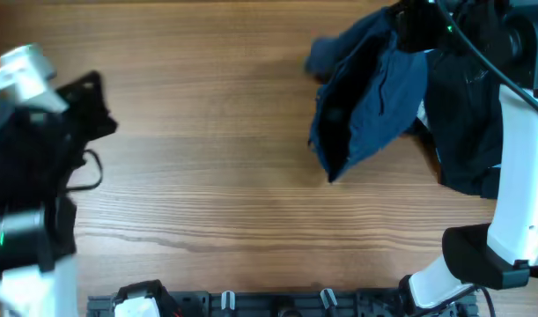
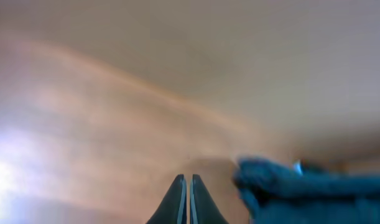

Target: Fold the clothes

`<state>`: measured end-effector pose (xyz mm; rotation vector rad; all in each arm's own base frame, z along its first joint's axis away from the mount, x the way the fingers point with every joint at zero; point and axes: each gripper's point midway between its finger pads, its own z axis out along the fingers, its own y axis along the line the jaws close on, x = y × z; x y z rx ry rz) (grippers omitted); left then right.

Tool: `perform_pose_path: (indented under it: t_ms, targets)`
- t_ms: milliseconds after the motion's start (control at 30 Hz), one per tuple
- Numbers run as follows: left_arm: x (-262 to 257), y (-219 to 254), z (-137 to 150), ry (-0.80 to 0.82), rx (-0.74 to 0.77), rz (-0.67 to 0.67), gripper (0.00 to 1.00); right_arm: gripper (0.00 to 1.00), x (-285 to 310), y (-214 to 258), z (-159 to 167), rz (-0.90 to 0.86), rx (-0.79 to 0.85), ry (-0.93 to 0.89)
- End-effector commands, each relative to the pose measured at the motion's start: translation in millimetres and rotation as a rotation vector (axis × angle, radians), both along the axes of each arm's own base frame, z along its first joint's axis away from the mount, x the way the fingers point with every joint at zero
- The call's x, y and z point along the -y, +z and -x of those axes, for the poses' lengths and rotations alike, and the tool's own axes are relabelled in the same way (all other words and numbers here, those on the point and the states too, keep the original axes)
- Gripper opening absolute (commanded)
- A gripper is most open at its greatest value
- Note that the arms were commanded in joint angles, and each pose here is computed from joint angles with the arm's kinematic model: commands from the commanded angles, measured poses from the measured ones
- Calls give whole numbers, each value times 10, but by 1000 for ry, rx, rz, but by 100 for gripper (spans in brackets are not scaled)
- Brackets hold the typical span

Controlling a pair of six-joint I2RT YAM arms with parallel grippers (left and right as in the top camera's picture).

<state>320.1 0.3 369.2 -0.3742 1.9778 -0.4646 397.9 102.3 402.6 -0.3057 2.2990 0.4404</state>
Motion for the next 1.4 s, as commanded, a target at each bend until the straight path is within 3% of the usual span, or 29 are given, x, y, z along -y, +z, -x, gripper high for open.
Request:
perform_pose_path:
  t_ms: [0, 100, 233, 367, 667, 733, 800, 933, 1167, 1367]
  targets:
    - [514, -602, -166, -213, -238, 112, 7, 4, 3, 121, 27, 11, 46, 9]
    - [956, -1093, -229, -337, -417, 121, 29, 4, 4, 121, 26, 11, 46, 9]
    - [1504, -1494, -239, -491, -527, 78, 53, 4, 4, 121, 26, 11, 46, 8]
    - [1938, -1832, -191, -594, -611, 51, 69, 8, 27, 116, 18, 21, 47, -2]
    - [2761, -2225, 132, -762, -683, -20, 68, 10, 28, 112, 20, 24, 47, 0]
    - [2757, -2244, 125, -747, -678, -45, 68, 15, 30, 73, 36, 25, 28, -1]
    - [2692, -2260, 65, -711, -675, -57, 68, 27, 45, -66, 85, 35, -38, -6]
    - [2387, -2267, -188, -592, -676, -25, 66, 34, 143, -474, 140, 63, -213, -79]
    - [1345, -2250, -746, -262, -678, 132, 66, 41, 121, -1474, 299, 143, -515, -84]
    - [576, -2226, -921, -93, -664, 240, 66, 46, -129, -2177, 408, 318, -588, -87]
